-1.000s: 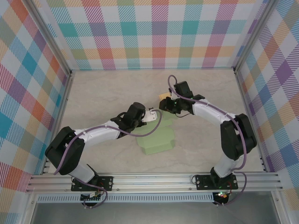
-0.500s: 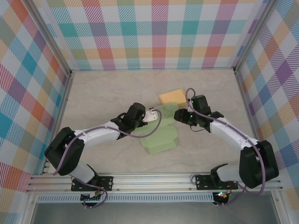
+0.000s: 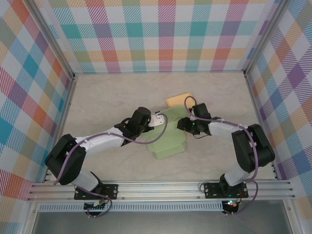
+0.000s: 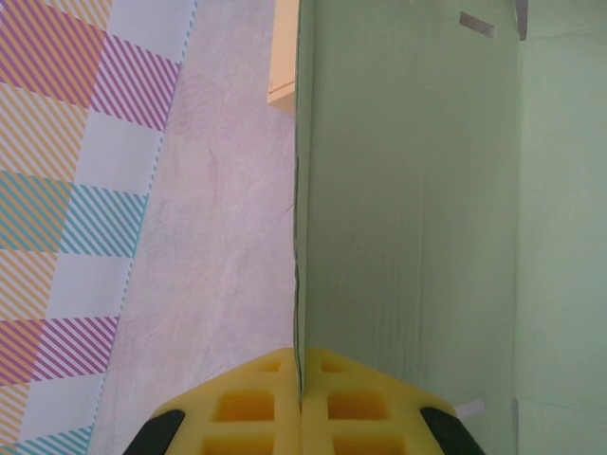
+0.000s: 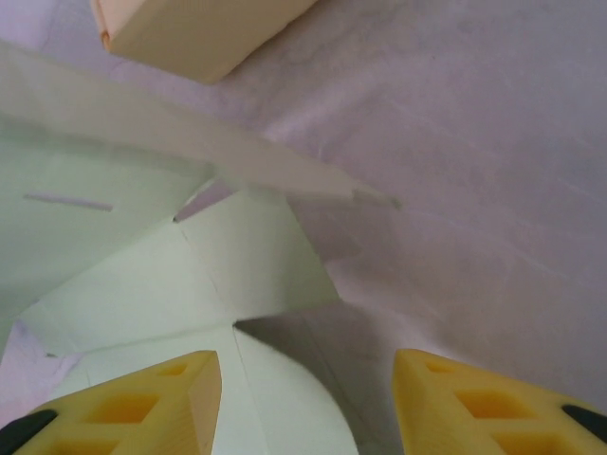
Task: Fold the paper box
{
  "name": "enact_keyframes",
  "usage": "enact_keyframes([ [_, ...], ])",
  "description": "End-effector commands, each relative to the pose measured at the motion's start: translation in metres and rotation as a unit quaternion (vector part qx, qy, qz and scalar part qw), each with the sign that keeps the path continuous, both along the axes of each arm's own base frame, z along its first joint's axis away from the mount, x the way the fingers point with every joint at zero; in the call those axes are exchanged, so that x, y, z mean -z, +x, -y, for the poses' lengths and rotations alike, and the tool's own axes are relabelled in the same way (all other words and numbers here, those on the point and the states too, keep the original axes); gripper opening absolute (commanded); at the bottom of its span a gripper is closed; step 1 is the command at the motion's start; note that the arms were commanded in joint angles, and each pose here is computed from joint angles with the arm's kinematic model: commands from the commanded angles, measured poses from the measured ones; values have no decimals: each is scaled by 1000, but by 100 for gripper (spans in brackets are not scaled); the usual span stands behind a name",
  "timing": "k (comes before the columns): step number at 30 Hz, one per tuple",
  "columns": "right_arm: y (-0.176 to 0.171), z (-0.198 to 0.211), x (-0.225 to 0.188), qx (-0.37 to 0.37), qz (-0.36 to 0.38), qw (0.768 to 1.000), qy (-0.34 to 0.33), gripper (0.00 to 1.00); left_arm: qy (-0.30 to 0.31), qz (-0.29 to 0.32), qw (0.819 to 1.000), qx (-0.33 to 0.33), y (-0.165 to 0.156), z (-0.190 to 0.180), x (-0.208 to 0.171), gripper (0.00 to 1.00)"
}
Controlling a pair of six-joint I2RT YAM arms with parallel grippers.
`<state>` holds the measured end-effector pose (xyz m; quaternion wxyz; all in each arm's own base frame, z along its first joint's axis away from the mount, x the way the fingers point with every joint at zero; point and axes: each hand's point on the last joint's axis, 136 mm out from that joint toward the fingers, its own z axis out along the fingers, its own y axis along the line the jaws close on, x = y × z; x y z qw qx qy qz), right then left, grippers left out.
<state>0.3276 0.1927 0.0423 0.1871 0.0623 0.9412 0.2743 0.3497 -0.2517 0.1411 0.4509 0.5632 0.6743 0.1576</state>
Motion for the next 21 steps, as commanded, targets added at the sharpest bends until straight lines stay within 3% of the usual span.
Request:
enact_keyframes([
  [1,23,-12,-15,0,39,999,27,51,-22,13,1000,-2,-2,4,-11,0],
  [10,32,-24,-40,-7,79,994,71,40,-14,10,1000,-6,1,4,-6,0],
  [21,27,-34,-60,-7,99,986,134,41,-11,8,1000,-12,6,8,-2,0],
])
